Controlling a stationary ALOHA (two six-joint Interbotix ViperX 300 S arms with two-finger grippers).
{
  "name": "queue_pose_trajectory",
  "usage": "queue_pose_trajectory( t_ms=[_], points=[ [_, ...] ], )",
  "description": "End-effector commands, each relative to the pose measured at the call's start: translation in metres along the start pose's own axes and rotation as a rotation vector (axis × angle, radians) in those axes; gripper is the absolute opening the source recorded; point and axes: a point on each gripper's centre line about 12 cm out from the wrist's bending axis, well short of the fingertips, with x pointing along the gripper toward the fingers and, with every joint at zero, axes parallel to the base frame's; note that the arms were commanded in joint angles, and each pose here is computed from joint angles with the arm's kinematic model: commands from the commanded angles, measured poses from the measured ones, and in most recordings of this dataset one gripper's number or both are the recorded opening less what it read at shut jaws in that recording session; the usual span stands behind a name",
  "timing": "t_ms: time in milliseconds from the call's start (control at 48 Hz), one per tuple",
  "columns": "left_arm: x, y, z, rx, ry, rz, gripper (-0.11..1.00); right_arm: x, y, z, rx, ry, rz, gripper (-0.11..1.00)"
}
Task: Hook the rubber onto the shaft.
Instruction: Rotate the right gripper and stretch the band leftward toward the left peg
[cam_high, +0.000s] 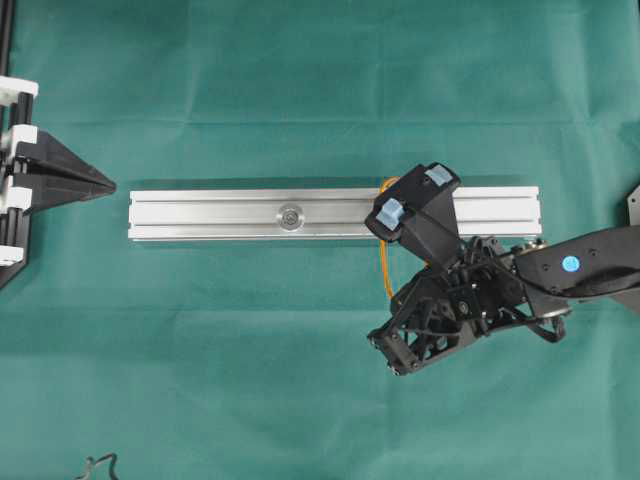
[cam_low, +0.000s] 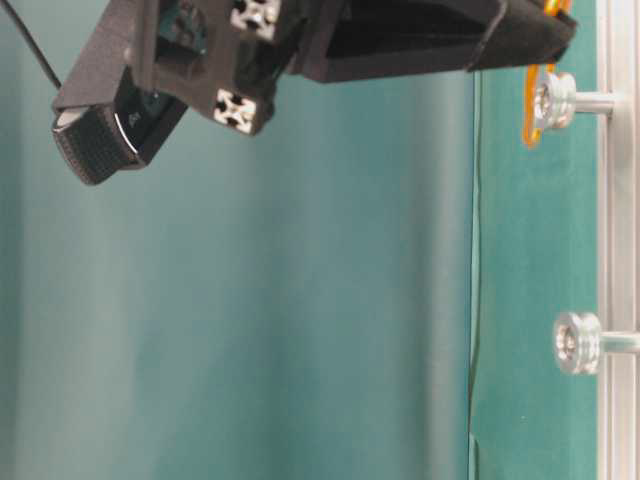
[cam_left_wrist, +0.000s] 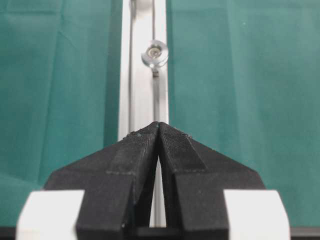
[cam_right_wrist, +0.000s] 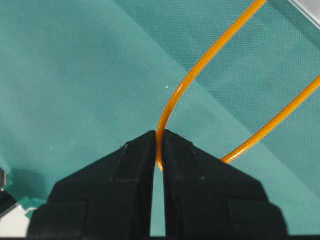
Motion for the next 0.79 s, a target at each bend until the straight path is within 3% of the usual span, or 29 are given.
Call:
queue_pose_trajectory(
  t_ms=[0,416,770],
  points=[
    [-0.004,0.000,0.012,0.003,-0.032,0.000,0.00,-0.010,0.014,0.006,0.006,-0.014,0.045,0.07],
    [-0.005,0.000,0.013,0.002,-0.035,0.000,0.00,0.001,0.045,0.051,0.028,-0.099,0.070,0.07],
    [-0.005,0.000,0.012,0.002,-0.034,0.000,0.00,0.010,0.053,0.077,0.054,-0.133,0.069,0.07]
  ],
)
